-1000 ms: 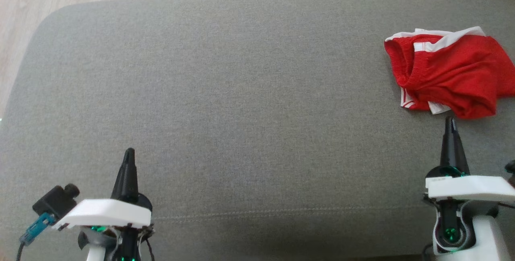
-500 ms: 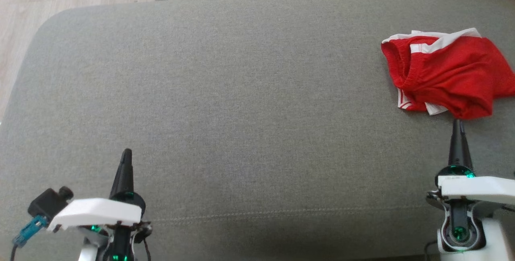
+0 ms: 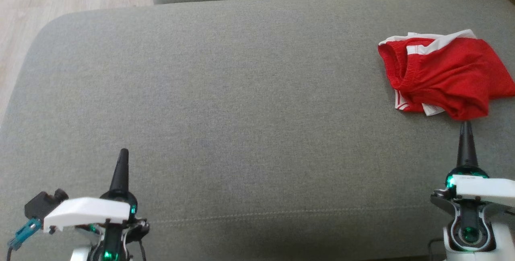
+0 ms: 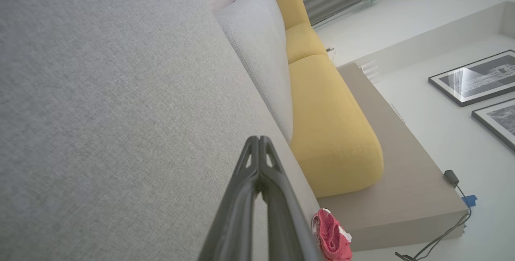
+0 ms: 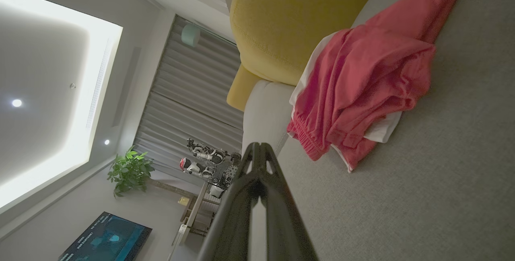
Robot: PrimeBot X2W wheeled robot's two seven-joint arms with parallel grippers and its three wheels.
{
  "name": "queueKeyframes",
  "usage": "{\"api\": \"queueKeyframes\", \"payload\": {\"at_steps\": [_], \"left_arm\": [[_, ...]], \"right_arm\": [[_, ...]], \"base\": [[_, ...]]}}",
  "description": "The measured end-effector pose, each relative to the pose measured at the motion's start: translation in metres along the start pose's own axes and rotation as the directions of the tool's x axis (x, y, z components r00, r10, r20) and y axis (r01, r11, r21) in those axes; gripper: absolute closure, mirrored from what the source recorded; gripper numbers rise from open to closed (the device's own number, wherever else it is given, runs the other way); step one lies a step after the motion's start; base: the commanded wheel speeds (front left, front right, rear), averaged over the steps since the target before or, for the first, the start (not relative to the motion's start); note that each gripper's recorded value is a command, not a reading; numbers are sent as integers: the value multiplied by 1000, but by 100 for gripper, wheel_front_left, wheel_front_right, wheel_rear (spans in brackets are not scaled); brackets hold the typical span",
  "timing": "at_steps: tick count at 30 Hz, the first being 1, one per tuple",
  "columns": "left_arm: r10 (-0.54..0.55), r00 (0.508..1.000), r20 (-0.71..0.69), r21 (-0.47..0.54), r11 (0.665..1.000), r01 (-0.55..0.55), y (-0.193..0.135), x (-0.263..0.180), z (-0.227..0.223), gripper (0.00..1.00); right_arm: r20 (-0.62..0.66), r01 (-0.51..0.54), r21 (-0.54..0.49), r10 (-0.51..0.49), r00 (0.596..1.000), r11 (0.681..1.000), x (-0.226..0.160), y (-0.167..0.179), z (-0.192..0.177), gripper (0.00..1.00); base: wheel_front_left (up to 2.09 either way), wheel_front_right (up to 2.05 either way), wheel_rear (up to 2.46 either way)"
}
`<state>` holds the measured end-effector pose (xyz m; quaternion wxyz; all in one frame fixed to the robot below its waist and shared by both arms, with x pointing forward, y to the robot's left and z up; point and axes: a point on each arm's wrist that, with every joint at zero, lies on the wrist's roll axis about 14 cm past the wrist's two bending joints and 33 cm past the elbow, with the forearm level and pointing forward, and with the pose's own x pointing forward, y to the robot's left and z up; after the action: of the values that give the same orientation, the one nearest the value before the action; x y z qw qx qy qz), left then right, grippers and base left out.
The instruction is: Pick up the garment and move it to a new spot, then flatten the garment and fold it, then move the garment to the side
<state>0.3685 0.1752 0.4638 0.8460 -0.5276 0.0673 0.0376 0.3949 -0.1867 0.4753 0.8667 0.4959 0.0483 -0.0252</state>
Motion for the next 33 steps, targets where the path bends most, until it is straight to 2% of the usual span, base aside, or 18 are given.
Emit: {"api": "queueKeyframes", "payload": {"at_steps": [18, 33], "left_arm": [[-11, 1000, -5, -184, 983, 10, -1, 1, 4, 100], [-31, 1000, -4, -342, 939, 27, -2, 2, 9, 100]], "right_arm": [[14, 7, 208, -11, 1000, 978, -7, -5, 8, 100], [34, -21, 388, 9, 999, 922, -10, -2, 17, 100]], "base": [[0, 0, 0], [0, 0, 0]]}}
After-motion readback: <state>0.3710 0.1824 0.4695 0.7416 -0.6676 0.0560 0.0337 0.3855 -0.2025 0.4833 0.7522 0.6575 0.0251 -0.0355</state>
